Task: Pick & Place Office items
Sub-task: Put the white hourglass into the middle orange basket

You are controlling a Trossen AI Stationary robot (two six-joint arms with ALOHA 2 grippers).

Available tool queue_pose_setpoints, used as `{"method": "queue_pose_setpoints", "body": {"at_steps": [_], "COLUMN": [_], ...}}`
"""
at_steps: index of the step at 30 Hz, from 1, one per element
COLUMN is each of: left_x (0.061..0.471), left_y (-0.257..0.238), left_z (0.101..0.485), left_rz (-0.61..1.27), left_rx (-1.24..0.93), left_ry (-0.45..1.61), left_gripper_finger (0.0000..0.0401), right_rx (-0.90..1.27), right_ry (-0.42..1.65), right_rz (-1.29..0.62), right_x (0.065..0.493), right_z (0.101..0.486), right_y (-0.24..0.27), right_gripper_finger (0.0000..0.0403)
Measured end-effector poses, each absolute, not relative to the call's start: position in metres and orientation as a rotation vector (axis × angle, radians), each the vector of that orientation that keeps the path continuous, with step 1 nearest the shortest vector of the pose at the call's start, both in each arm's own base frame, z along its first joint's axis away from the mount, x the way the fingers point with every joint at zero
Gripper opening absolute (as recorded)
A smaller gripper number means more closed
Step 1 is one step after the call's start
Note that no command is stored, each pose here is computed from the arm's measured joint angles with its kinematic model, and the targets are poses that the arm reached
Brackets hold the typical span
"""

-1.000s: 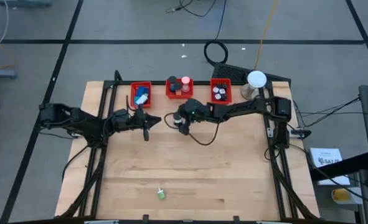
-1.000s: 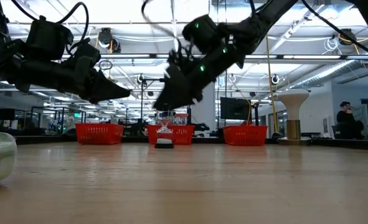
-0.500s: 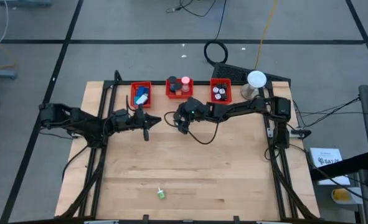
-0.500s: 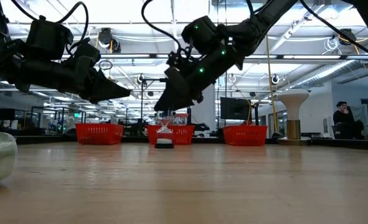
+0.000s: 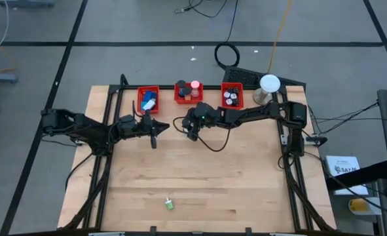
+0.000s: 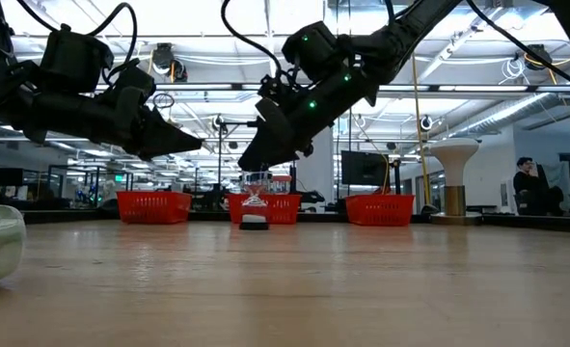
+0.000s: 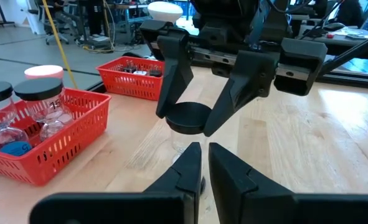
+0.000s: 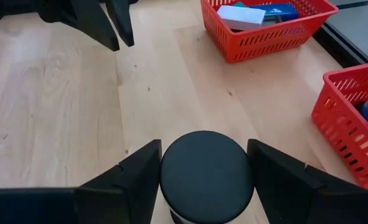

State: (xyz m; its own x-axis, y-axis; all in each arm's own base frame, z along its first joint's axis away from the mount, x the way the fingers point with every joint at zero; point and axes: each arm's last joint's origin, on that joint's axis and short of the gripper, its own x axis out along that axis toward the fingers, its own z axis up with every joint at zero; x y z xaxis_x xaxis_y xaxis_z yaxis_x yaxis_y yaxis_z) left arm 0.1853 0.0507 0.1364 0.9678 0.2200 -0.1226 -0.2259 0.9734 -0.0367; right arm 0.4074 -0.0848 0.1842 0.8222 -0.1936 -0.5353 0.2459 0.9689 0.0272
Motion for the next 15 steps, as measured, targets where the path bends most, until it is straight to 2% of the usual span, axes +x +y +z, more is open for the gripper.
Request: {"method": "queue_pose_setpoints", "body": {"at_steps": [5, 10, 15], "left_x": [0.185, 0.185, 0.185], "left_y": [0.051, 0.051, 0.051], "left_z": [0.136, 0.136, 0.136], "left_rz": [0.226, 0.226, 0.226], "left_rx": [-0.050, -0.050, -0.050], "left_ry": [0.118, 0.118, 0.118], "left_gripper_finger": [0.0031, 0.0031, 0.0031], "right_rx": [0.094, 0.055, 0.050], "right_ry": [0.545, 0.491, 0.434], "right_rz": [-0.248, -0.410, -0.516], "right_x": [0.401, 0.384, 0.369], "right_z": [0.198, 0.233, 0.250], "right_y": [-0.087, -0.104, -0.134], "right_gripper_finger": [0.0214, 0.0216, 0.0215]}}
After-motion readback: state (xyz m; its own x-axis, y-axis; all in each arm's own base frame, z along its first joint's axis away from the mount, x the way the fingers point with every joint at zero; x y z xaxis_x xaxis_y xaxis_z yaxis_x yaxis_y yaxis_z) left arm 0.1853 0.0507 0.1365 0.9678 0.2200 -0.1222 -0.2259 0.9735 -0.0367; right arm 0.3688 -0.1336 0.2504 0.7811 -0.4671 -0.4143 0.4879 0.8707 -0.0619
